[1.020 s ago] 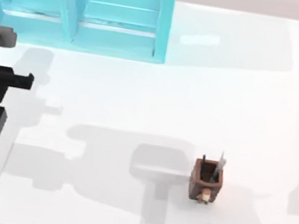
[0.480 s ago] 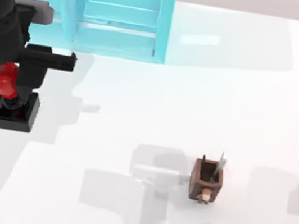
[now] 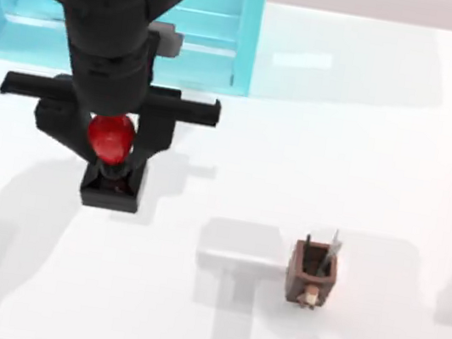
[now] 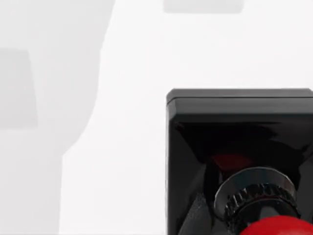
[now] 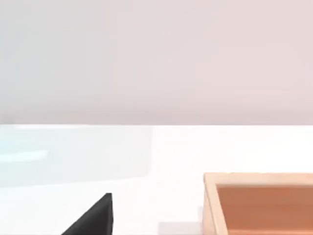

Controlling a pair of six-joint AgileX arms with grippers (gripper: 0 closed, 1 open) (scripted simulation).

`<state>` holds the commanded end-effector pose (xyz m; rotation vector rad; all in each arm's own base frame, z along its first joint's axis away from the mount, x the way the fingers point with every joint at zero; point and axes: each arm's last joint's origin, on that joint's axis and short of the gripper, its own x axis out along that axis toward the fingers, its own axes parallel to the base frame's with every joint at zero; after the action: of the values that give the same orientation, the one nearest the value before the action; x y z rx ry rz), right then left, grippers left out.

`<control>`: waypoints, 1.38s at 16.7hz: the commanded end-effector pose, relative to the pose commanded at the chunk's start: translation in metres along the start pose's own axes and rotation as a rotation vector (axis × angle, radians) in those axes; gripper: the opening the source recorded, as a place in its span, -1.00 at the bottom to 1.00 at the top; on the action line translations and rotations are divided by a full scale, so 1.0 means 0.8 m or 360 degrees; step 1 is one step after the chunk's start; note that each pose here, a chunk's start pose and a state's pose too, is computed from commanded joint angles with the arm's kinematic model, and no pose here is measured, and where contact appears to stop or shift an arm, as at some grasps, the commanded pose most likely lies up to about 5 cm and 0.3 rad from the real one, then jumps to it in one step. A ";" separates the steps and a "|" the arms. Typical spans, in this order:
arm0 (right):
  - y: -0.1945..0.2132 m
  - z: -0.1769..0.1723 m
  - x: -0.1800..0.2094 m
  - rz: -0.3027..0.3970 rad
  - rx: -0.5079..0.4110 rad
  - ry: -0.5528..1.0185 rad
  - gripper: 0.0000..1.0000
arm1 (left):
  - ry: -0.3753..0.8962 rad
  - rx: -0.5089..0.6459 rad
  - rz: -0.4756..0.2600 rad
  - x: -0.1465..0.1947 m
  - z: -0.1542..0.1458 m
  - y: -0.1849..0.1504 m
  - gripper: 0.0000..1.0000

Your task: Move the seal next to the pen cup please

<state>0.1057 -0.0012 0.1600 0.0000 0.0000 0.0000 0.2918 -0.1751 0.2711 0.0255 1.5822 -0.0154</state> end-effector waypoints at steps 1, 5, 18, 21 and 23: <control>0.000 0.000 0.000 0.0000 0.0000 0.0000 1.00 | 0.0003 0.0001 0.0002 0.007 -0.002 -0.030 -1.00; 0.000 0.000 0.000 0.0000 0.0000 0.0000 1.00 | -0.0003 -0.0008 0.0000 0.036 -0.027 -0.134 -1.00; 0.000 0.000 0.000 0.0000 0.0000 0.0000 1.00 | -0.0016 -0.0009 -0.0010 0.063 -0.038 -0.165 -1.00; 0.000 0.000 0.000 0.0000 0.0000 0.0000 1.00 | -0.0019 -0.0010 -0.0011 0.063 -0.038 -0.165 -1.00; 0.000 0.000 0.000 0.0000 0.0000 0.0000 1.00 | -0.0019 -0.0010 -0.0011 0.063 -0.038 -0.165 -0.85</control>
<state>0.1057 -0.0012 0.1600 0.0000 0.0000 0.0000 0.2577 -0.3057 0.2200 0.0153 1.5704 -0.0160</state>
